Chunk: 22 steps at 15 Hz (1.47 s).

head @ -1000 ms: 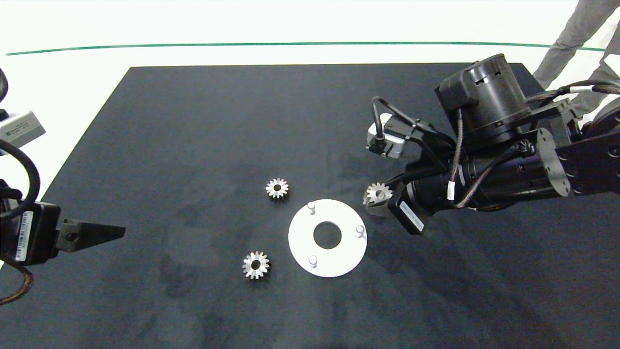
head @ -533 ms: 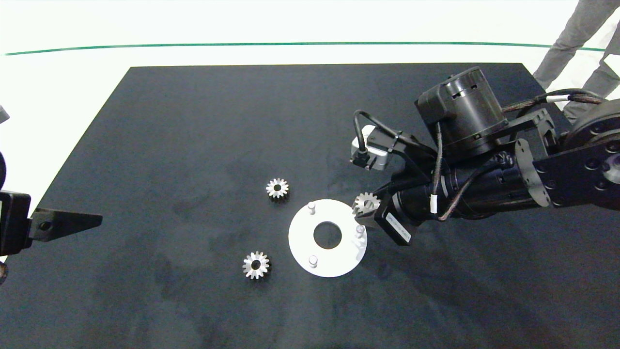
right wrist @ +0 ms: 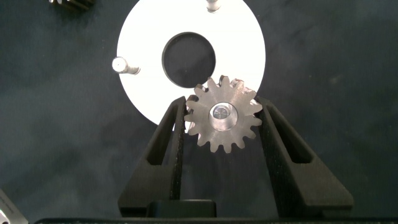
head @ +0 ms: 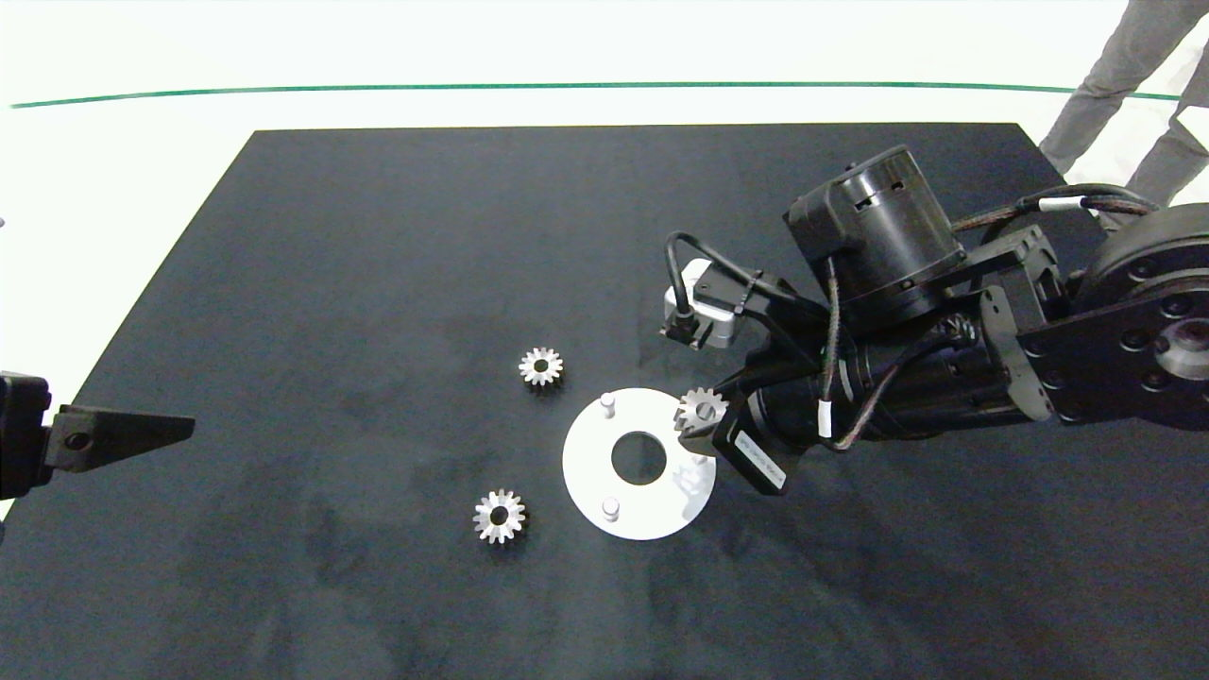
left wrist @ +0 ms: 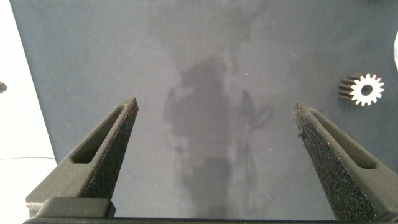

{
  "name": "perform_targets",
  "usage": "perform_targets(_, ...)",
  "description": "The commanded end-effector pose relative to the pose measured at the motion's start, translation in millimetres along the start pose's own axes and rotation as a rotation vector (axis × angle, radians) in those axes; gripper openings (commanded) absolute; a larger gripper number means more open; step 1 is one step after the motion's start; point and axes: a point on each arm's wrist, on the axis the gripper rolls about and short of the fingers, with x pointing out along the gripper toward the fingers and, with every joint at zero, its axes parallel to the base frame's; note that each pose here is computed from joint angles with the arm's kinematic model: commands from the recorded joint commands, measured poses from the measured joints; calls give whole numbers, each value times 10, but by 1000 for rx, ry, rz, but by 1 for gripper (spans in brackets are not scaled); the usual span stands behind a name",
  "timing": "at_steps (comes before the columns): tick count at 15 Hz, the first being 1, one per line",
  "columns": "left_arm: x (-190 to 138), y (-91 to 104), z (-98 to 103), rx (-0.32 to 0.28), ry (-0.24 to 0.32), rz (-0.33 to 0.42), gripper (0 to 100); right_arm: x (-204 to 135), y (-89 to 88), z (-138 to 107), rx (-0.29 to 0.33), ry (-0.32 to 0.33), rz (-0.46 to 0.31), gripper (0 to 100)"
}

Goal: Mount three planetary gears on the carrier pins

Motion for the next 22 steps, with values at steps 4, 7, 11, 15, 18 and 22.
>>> perform_targets(4,6,-3,-7,2,7,-2,100,66,16,-30,-4,24,4,19)
perform_targets(7,14,-3,-9,2,10,-3,100,107,8,-60,1,40,5,19)
perform_targets(11,11,-4,-13,2,10,-3,100,138,5,-55,-1,43,-2,19)
perform_targets(15,2,-4,-15,2,7,-2,100,169,12,-65,-3,58,-15,19)
perform_targets(18,2,-6,-15,3,6,-4,100,171,21,-75,-5,62,-13,19)
perform_targets(22,-1,-4,-12,2,5,-2,100,177,16,-79,-4,66,-19,19)
